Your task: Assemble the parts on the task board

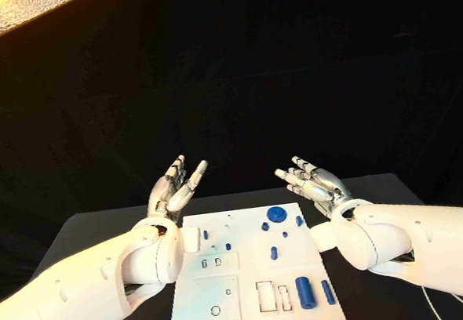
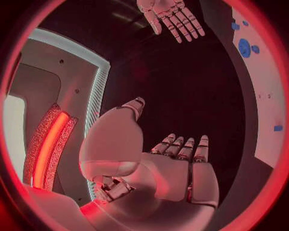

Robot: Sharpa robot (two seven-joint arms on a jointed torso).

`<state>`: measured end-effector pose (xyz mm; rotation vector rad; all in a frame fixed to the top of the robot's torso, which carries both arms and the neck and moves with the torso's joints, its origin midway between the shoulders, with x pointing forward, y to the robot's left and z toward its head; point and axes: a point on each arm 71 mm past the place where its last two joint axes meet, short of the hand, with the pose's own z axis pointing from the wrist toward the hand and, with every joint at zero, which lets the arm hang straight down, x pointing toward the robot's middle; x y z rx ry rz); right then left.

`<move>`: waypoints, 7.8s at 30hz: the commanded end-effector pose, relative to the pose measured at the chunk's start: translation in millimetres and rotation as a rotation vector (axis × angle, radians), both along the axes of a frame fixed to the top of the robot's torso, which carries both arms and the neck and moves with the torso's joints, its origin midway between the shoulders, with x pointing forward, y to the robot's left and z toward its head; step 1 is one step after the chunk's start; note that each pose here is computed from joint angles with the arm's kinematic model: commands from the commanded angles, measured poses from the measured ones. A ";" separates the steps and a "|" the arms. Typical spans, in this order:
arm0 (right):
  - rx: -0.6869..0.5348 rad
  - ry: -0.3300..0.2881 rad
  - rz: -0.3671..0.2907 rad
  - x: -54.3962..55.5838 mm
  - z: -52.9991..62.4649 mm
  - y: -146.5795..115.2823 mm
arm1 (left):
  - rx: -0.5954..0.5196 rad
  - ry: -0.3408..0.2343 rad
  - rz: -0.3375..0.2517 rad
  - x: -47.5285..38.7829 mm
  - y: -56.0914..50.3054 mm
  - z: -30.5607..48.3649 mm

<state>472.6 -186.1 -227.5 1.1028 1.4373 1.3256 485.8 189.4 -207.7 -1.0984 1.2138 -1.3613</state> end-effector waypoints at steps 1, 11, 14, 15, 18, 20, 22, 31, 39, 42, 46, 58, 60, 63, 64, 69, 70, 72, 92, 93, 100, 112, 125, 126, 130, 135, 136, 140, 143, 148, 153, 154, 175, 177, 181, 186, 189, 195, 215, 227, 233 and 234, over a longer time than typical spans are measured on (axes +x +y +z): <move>0.017 0.024 0.172 -1.6 0.0 10.7 | 0.006 -0.044 -0.082 -1.3 -6.7 2.9; -0.112 -0.096 0.175 5.5 6.2 -5.0 | 0.004 -0.041 -0.077 2.9 -0.3 -0.3; -0.164 -0.151 0.171 10.7 9.3 -8.0 | 0.005 -0.048 -0.070 2.5 5.1 0.3; -0.190 -0.176 0.171 13.6 11.1 -9.2 | 0.007 -0.055 -0.065 2.1 8.2 1.0; -0.244 -0.221 0.171 19.4 15.0 -11.8 | 0.011 -0.066 -0.057 1.4 14.2 2.2; -0.288 -0.248 0.175 23.4 17.7 -13.8 | 0.013 -0.071 -0.054 0.9 17.6 2.9; -0.340 -0.274 0.185 27.4 21.0 -15.7 | 0.012 -0.073 -0.056 0.2 20.6 3.5; -0.624 -0.377 0.330 40.1 33.2 -14.6 | 0.037 -0.066 -0.142 -6.8 25.3 6.7; -0.934 -0.383 0.444 44.3 36.0 -6.2 | 0.058 -0.053 -0.211 -16.0 24.9 11.3; -1.054 -0.388 0.428 48.3 37.8 -6.1 | 0.055 -0.050 -0.232 -19.1 21.5 14.2; -1.153 -0.403 0.408 52.4 41.2 -4.8 | 0.047 -0.046 -0.251 -23.7 17.2 17.5; -1.335 -0.454 0.410 56.1 44.4 9.7 | -0.005 -0.018 -0.296 -37.8 7.2 26.8; -1.346 -0.473 0.403 56.9 45.4 12.1 | -0.011 -0.016 -0.303 -39.6 5.9 29.2; -1.361 -0.491 0.404 57.3 45.9 16.0 | -0.016 -0.018 -0.310 -41.1 4.9 33.2; -1.364 -0.494 0.406 57.4 45.9 17.1 | -0.016 -0.019 -0.312 -41.4 4.8 34.3; -1.382 -0.500 0.421 58.3 44.0 23.0 | -0.015 -0.024 -0.315 -41.2 5.8 39.2; -1.384 -0.500 0.423 58.5 43.7 23.7 | -0.014 -0.025 -0.315 -40.8 6.2 39.8; -1.388 -0.502 0.426 58.7 43.3 25.3 | -0.013 -0.026 -0.314 -39.9 6.7 40.5; -1.437 -0.496 0.456 62.2 31.6 33.2 | -0.011 -0.021 -0.313 -37.5 8.2 42.5; -1.438 -0.496 0.457 62.2 31.3 33.5 | -0.011 -0.022 -0.313 -37.4 8.3 42.5; -1.444 -0.487 0.464 63.3 27.9 34.7 | -0.011 -0.021 -0.308 -36.5 8.7 42.4; -1.453 -0.465 0.475 64.5 22.2 32.6 | -0.012 -0.016 -0.308 -35.5 8.8 41.6; -1.420 -0.493 0.465 61.9 23.6 36.8 | -0.008 -0.007 -0.303 -33.6 11.4 40.1; -1.417 -0.496 0.460 61.7 23.9 37.0 | -0.007 -0.006 -0.301 -33.4 11.8 39.9; -1.405 -0.511 0.427 61.7 26.2 36.7 | -0.005 0.000 -0.299 -32.3 12.7 39.0; -1.385 -0.517 0.355 61.9 31.2 36.6 | -0.003 0.006 -0.298 -31.4 14.2 38.1; -1.381 -0.519 0.342 62.1 32.8 37.1 | -0.002 0.007 -0.297 -31.0 14.6 37.9; -1.359 -0.533 0.289 64.6 40.8 42.3 | -0.001 0.010 -0.292 -29.5 16.4 37.0; -1.331 -0.546 0.252 68.4 46.3 47.4 | -0.006 0.015 -0.288 -28.4 17.3 36.3; -1.310 -0.562 0.218 74.8 50.7 56.8 | -0.014 0.020 -0.283 -27.6 18.3 35.8; -1.306 -0.572 0.210 80.3 52.0 65.5 | -0.018 0.021 -0.283 -27.6 18.1 35.9; -1.305 -0.574 0.210 81.3 52.1 67.3 | -0.018 0.021 -0.284 -27.6 17.9 35.9; -1.311 -0.557 0.244 89.8 39.0 96.4 | -0.024 0.018 -0.296 -26.5 12.7 37.7; -1.311 -0.554 0.242 90.0 37.2 96.7 | -0.024 0.018 -0.297 -26.4 12.6 38.0; -1.311 -0.547 0.238 90.3 34.0 97.1 | -0.024 0.018 -0.297 -26.2 12.5 38.2; -1.310 -0.542 0.228 91.4 31.1 97.8 | -0.024 0.019 -0.299 -26.1 12.3 38.3; -1.306 -0.541 0.224 91.9 30.0 98.9 | -0.024 0.020 -0.300 -26.0 12.1 38.3; -1.294 -0.547 0.224 90.5 29.7 102.5 | -0.024 0.021 -0.301 -25.7 12.1 38.2; -1.280 -0.558 0.176 89.3 32.2 96.8 | -0.019 0.026 -0.296 -24.2 15.5 37.5; -1.272 -0.566 0.190 84.7 34.9 100.3 | -0.017 0.027 -0.291 -23.0 17.2 37.1; -1.273 -0.563 0.192 84.4 34.9 101.8 | -0.016 0.024 -0.290 -21.2 17.2 38.5; -1.272 -0.564 0.192 84.3 35.0 102.1 | -0.015 0.024 -0.289 -20.9 17.4 38.7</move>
